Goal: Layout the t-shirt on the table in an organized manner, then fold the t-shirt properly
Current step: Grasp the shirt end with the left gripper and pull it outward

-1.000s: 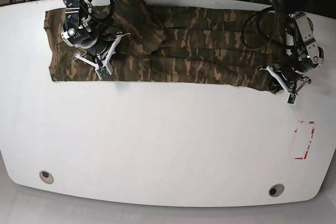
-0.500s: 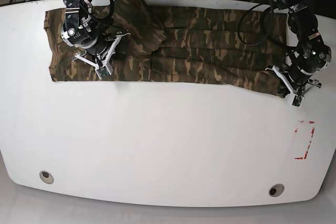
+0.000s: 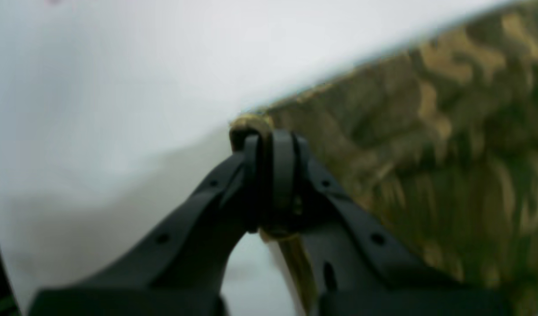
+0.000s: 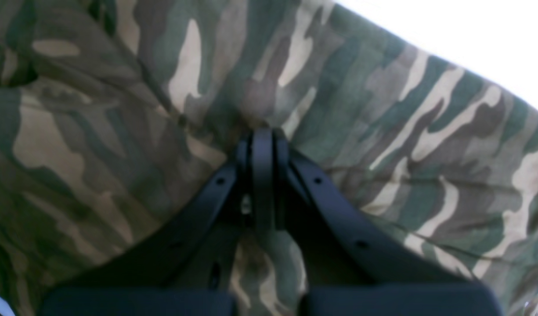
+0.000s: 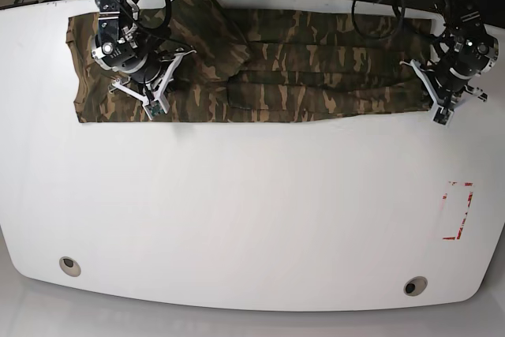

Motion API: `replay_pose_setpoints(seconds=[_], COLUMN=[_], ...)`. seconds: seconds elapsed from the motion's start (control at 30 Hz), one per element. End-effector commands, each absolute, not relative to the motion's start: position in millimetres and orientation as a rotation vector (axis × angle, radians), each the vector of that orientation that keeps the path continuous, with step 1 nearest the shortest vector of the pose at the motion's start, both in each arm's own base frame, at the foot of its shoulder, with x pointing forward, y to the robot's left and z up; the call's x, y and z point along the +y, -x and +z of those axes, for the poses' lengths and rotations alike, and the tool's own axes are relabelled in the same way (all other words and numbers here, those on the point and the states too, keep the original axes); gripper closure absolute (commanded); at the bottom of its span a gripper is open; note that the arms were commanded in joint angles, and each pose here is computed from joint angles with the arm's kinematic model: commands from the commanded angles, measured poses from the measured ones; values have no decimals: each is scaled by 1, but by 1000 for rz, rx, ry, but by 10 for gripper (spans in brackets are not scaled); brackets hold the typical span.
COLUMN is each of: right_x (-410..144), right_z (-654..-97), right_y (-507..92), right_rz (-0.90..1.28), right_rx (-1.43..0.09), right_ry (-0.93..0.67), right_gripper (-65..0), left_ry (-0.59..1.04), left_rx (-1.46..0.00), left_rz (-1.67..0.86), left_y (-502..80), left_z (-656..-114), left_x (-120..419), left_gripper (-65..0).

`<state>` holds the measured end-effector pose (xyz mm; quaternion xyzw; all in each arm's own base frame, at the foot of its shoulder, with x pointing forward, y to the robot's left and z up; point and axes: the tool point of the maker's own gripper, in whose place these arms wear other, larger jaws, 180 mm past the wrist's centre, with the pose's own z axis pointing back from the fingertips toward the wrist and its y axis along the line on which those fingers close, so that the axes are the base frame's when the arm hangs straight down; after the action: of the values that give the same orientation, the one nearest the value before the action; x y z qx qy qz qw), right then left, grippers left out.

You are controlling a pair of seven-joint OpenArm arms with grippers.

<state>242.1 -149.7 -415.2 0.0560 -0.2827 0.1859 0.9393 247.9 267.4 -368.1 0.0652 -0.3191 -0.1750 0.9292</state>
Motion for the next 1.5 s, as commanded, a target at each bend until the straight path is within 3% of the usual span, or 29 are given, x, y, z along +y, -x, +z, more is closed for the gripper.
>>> replay_pose_setpoints(seconds=[0.0, 0.4, 0.47, 0.57, 0.7, 0.83, 1.47], right_x=[-147, -145, -145, -145, -145, -145, -144], right_z=[-405, -406, -406, -406, -405, -405, -400], right_y=[-251, -251, -251, -251, -251, -251, -257], right_rz=[371, 368, 368, 368, 367, 367, 368], right_rx=[-625, -625, -625, -625, -627, -627, -645], right_ry=[-117, -126, -126, -126, -127, -127, -123], right_gripper=[0, 0, 0, 0, 0, 0, 0], left_ry=[-146, -136, -136, -149, -161, -184, -342], left_rx=[-658, -546, -539, -535, -532, -526, -573], left_rz=[-367, -355, -356, -363, -371, -387, -478], left_y=[-244, -201, -198, -199, -199, -200, -228], left_z=[-364, -389, -390, -389, -387, -383, -333], left_x=[270, 278, 278, 282, 286, 294, 337], left_gripper=[-27, -34, -58, -169, -384, -515, -523])
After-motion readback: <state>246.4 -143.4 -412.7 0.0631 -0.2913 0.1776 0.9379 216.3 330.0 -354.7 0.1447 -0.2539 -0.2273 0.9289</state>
